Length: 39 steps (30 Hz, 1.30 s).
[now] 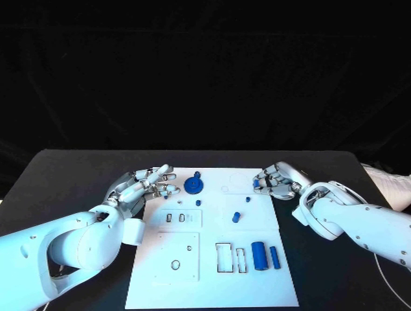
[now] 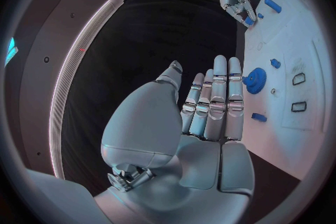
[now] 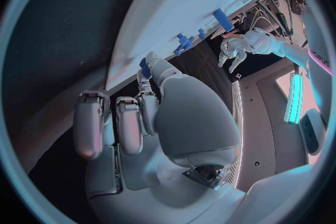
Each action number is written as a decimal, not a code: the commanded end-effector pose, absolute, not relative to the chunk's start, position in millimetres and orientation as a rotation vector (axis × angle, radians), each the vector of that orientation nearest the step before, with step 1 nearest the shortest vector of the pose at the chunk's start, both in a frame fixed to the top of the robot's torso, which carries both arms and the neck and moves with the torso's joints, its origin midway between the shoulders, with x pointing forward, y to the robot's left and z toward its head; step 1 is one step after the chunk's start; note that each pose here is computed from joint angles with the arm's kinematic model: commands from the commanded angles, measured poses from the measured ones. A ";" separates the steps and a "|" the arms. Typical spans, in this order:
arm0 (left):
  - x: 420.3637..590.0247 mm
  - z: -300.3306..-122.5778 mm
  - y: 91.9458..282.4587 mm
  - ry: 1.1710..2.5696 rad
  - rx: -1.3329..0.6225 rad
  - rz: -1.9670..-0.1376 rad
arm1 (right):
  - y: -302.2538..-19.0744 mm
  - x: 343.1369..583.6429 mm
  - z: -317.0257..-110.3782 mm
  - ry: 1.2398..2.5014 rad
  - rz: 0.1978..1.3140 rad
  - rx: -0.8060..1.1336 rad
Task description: Assemble the parts on the task board
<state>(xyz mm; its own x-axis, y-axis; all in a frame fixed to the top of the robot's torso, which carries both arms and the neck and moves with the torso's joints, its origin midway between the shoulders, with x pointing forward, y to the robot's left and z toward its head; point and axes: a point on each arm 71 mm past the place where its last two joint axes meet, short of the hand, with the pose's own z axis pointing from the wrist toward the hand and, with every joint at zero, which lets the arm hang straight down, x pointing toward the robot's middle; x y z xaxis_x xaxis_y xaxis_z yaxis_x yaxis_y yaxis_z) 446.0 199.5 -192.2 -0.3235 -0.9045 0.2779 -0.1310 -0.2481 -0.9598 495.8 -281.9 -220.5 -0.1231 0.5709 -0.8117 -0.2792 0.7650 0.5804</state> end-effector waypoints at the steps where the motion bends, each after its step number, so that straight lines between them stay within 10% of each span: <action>1: 445.8 -191.4 198.6 1.393 -1.291 -1.652 | -276.2 494.7 -212.8 1.493 0.753 0.318; 39: 449.0 -191.9 199.8 1.378 -1.289 -1.648 | -95.2 447.2 -215.1 1.672 0.809 -0.052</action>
<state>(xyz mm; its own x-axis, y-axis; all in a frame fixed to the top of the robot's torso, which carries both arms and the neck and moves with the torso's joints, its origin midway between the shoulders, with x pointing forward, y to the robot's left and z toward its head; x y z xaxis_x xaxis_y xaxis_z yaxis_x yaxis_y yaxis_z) 449.2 201.7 -193.5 -0.3144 -0.9088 0.2742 -0.1270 -0.2460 -0.9609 447.3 -96.8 -212.9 -0.3047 0.4471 -0.8410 -0.4404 0.7168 0.5406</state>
